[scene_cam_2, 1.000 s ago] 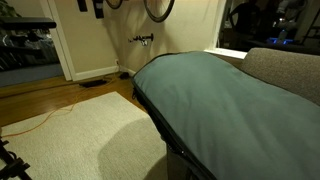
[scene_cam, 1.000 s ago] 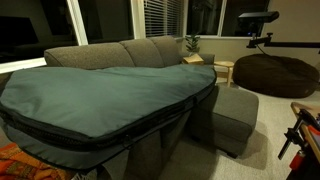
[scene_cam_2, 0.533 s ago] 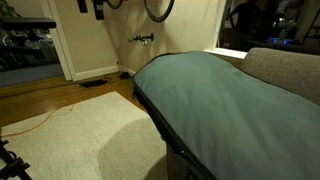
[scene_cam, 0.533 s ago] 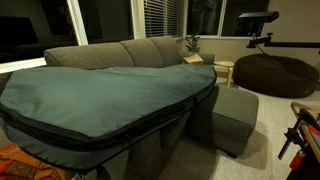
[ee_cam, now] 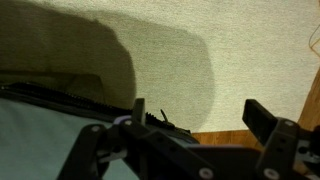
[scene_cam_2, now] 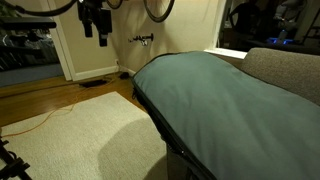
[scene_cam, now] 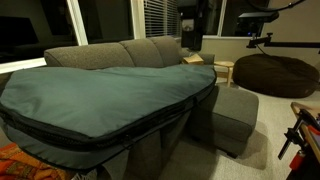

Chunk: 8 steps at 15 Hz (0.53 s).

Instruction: Zip the green bag

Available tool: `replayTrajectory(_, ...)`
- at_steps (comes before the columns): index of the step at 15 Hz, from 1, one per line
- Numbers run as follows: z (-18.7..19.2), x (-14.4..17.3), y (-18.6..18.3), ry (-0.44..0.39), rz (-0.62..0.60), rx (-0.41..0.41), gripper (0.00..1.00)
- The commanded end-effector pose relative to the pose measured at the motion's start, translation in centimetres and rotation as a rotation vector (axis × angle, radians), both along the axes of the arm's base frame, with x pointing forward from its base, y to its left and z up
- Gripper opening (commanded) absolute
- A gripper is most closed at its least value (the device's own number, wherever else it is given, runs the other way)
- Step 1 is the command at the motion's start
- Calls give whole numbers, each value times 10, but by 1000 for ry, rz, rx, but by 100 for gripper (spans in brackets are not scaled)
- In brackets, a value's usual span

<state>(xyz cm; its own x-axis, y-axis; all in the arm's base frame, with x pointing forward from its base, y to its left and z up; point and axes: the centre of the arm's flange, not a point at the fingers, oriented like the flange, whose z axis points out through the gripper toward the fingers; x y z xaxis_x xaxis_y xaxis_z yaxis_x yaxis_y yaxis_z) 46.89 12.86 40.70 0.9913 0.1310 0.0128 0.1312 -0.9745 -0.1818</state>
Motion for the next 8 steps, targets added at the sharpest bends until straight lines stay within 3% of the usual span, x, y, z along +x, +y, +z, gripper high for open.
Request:
replayTrajectory(1, -25, 11, -2, 29, -20, 16, 100)
replayTrajectory(8, -74, 16, 13, 76, -51, 40, 100)
